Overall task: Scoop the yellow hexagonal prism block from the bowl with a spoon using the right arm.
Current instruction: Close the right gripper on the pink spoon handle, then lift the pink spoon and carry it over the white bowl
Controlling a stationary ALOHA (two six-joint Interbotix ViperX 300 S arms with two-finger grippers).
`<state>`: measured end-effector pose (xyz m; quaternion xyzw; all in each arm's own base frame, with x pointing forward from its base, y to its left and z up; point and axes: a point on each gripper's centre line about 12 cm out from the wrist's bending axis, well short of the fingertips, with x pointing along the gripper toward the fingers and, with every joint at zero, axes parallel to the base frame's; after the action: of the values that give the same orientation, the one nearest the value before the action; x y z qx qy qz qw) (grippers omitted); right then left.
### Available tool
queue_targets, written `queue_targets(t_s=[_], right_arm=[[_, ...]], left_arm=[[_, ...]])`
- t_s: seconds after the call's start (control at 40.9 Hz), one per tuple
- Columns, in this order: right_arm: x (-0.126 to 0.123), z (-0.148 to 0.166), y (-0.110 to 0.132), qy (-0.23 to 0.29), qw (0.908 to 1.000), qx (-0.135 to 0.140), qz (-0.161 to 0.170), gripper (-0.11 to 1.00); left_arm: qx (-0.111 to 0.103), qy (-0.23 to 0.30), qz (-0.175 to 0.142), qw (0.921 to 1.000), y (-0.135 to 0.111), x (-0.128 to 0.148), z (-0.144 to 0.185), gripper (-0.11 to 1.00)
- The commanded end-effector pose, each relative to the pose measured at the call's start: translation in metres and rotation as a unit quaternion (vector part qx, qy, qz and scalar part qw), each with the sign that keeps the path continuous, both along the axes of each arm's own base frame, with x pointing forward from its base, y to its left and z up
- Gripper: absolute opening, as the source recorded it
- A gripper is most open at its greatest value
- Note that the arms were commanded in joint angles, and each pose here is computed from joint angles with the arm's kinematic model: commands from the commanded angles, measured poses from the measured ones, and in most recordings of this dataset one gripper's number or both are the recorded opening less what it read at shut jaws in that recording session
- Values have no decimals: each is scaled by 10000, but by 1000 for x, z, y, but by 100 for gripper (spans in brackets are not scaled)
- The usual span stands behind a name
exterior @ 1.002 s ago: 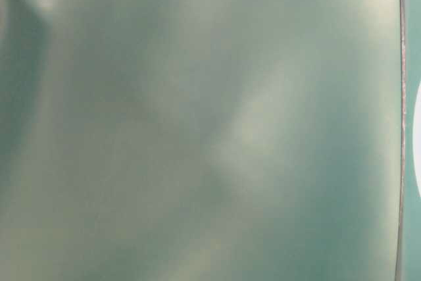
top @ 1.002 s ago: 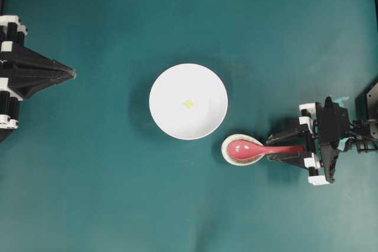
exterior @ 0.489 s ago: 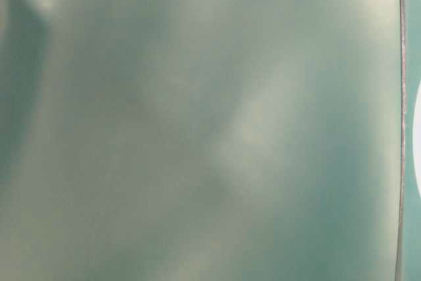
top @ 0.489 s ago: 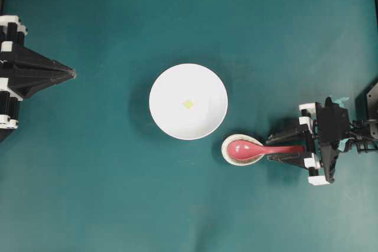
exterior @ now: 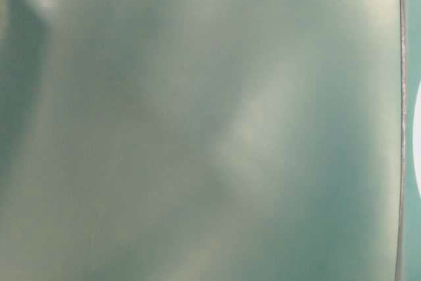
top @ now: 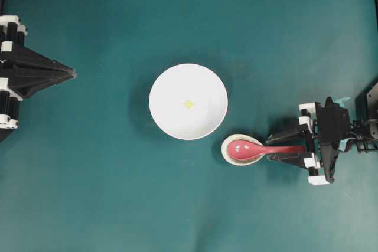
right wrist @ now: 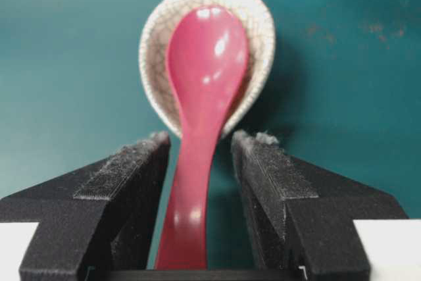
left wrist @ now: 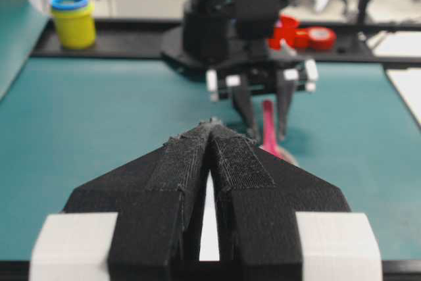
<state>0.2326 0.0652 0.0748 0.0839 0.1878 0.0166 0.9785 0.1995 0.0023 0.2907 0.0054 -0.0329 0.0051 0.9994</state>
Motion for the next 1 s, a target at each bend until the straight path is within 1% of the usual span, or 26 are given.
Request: queue_targets(t_s=[0.0, 0.195, 0.415, 0.538, 0.586, 0.757, 0.977], right_arm=[[2, 4, 2, -109, 9999, 23, 16, 51], [2, 4, 2, -125, 9999, 16, 18, 49], [3, 4, 2, -133, 9999, 5, 23, 37], [3, 5, 2, -147, 9999, 12, 23, 27], [3, 4, 2, -140, 9999, 9, 23, 25], [5, 8, 3, -212, 9998, 5, 36, 25], [4, 24, 2, -458, 9989, -6, 70, 25]], left_arm=[[16, -92, 12, 10000, 1, 2, 8, -1], [16, -99, 4, 9999, 0, 2, 8, -1], [16, -92, 12, 10000, 1, 2, 8, -1], [9, -92, 6, 10000, 0, 2, 8, -1], [16, -92, 12, 10000, 1, 2, 8, -1], [16, -92, 12, 10000, 1, 2, 8, -1], [16, -69, 12, 10000, 1, 2, 7, -1]])
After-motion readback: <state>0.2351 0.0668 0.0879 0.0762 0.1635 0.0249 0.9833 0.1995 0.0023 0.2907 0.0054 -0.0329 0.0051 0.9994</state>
